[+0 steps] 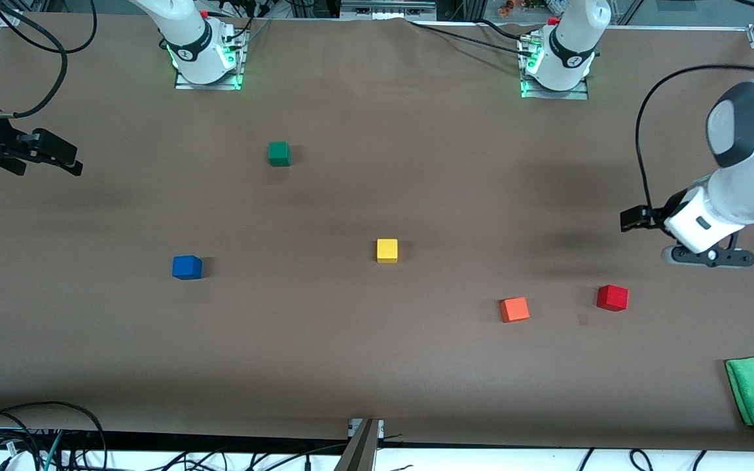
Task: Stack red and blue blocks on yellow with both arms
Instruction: 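Move the left gripper over the red cube and lower it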
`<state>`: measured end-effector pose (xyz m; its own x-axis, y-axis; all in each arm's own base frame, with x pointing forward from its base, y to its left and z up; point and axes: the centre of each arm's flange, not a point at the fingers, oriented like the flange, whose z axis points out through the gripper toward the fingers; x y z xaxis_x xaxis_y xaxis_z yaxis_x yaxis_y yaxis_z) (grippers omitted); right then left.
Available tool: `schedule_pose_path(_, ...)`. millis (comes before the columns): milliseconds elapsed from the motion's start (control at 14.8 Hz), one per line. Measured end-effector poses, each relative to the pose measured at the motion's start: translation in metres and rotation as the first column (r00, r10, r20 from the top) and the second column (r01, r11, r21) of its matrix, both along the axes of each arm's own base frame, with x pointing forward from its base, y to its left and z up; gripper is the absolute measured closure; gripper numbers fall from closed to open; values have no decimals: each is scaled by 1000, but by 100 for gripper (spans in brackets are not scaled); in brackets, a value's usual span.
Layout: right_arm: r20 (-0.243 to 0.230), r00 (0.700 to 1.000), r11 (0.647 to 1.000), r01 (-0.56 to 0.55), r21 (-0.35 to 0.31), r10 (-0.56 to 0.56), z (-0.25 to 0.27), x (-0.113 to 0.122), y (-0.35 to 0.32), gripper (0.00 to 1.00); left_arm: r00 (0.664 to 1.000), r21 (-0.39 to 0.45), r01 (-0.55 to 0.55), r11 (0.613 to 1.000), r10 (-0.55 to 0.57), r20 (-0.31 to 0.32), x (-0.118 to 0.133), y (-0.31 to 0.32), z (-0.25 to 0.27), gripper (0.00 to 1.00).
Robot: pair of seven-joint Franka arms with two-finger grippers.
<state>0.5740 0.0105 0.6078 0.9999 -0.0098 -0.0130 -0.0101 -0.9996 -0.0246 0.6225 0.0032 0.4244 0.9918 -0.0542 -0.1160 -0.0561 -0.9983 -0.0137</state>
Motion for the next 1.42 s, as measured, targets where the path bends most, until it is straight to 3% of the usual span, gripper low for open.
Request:
schedule_pose_path(678,0,1000,1000,-1,0,1,0,0,1,0,993,45,56,997,-61,97,41,36,-122,0)
schedule_pose_path(1084,0,1000,1000,-1,0,1,0,0,1,0,986,57,61,997,-69,149,50,36,-146,0)
schedule_pose_path(1423,0,1000,1000,-1,0,1,0,0,1,0,986,60,59,996,-67,150,51,39,-156,0)
